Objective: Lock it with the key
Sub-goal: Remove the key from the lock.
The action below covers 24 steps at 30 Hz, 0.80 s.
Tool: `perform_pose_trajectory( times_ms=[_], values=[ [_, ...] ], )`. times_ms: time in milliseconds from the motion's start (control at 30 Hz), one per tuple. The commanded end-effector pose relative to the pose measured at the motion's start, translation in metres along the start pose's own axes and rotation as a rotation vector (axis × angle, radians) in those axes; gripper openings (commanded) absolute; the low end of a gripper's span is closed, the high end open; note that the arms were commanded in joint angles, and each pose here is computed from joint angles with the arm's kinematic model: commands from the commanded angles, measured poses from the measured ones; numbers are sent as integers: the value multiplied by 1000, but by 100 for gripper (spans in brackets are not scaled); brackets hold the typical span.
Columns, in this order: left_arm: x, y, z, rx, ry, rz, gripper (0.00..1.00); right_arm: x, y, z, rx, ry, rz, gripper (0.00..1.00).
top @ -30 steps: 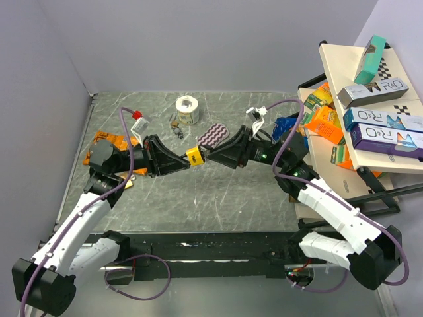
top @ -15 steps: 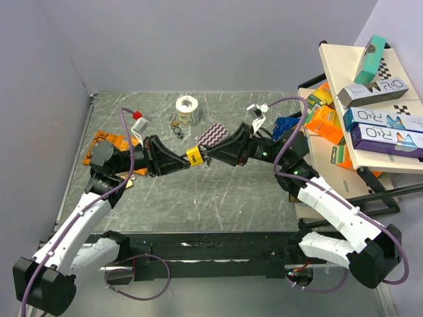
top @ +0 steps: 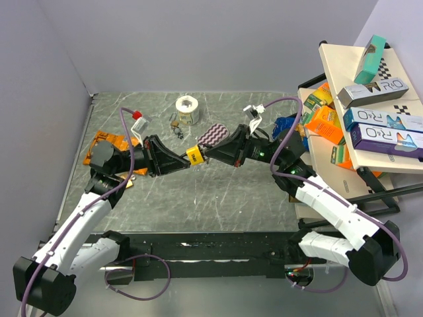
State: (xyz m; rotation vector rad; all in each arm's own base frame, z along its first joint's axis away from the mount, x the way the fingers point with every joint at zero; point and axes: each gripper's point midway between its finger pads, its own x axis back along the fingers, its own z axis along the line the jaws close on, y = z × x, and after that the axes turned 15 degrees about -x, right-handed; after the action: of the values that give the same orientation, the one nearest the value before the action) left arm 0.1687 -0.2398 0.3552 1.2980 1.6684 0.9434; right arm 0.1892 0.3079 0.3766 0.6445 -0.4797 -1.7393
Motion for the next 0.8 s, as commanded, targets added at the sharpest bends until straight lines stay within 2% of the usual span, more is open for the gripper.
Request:
perform_pose_trajectory(
  times_ms=[0, 600, 700, 733, 767],
  values=[
    [1, 15, -4, -58, 2, -54, 1, -2, 9, 26, 54, 72, -6, 0],
    [13, 20, 13, -47, 65, -89, 1, 27, 34, 5, 48, -12, -91, 0],
    [15, 17, 20, -31, 96, -75, 1, 33, 32, -9, 79, -74, -81, 0],
    [15, 15, 27, -38, 122, -61, 1, 36, 34, -17, 158, -108, -82, 0],
    [14, 22, 31, -55, 155, -60, 1, 40, 25, -32, 148, -171, -44, 0]
  ],
)
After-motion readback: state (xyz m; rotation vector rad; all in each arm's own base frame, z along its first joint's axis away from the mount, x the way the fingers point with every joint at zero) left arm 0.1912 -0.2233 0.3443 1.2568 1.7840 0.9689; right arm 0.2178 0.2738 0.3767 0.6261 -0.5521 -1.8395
